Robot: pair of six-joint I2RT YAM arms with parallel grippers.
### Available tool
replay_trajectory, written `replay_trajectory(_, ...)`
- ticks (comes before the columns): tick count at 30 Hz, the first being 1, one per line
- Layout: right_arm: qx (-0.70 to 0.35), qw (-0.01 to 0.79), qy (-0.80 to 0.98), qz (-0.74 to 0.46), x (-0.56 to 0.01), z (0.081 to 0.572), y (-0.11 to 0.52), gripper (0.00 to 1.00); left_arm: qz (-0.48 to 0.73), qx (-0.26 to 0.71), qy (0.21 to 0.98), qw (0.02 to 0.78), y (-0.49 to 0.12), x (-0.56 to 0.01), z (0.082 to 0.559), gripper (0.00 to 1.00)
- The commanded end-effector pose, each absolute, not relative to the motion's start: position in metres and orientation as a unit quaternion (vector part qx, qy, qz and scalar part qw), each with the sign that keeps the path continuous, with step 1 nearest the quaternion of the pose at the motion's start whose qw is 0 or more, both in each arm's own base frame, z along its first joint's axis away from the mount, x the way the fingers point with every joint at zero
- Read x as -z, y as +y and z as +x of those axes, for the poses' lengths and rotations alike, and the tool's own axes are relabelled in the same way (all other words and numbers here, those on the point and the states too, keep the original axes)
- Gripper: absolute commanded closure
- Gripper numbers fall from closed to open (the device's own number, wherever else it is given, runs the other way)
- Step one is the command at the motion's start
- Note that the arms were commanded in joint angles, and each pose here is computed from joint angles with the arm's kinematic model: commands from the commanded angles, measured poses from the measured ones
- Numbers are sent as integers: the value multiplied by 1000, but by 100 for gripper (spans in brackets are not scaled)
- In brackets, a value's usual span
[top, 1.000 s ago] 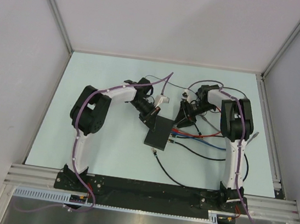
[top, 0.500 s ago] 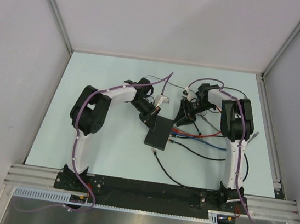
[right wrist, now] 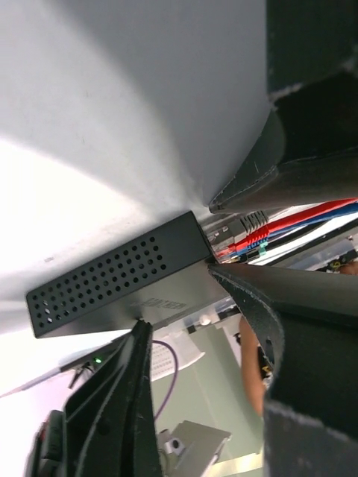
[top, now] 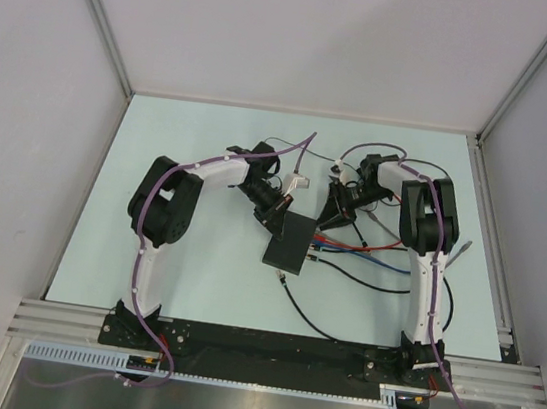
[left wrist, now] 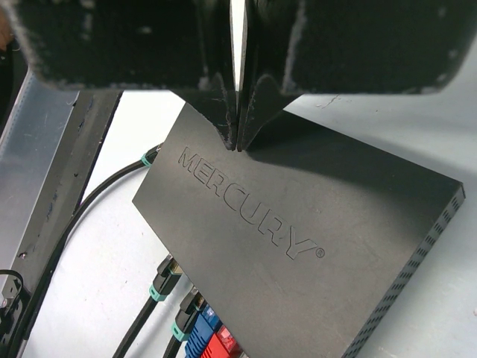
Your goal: Pull the plug from the switch port
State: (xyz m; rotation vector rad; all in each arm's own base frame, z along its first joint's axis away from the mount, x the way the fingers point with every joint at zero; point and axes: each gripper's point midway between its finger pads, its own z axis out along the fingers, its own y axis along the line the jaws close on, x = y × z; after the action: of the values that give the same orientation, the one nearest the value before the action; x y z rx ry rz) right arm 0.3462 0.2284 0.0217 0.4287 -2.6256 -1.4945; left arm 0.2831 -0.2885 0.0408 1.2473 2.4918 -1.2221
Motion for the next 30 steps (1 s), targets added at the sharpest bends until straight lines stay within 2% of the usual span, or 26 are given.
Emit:
replay_trajectory(1,421,63,-884,194,36,330,204,59,429,361,826,64,-285,-20,296,93)
replay_trajectory(11,447,66,-872,191,34,324,201,58,430,360,826,63,-285,-18,296,93)
replay_trajectory(19,438,78,-874,193,39,322,202,65,429,360,826,62,-285,-18,296,93)
replay_trajectory(30,409,92,-884,207,47,318,207,63,430,359,826,62,-286,-17,296,93)
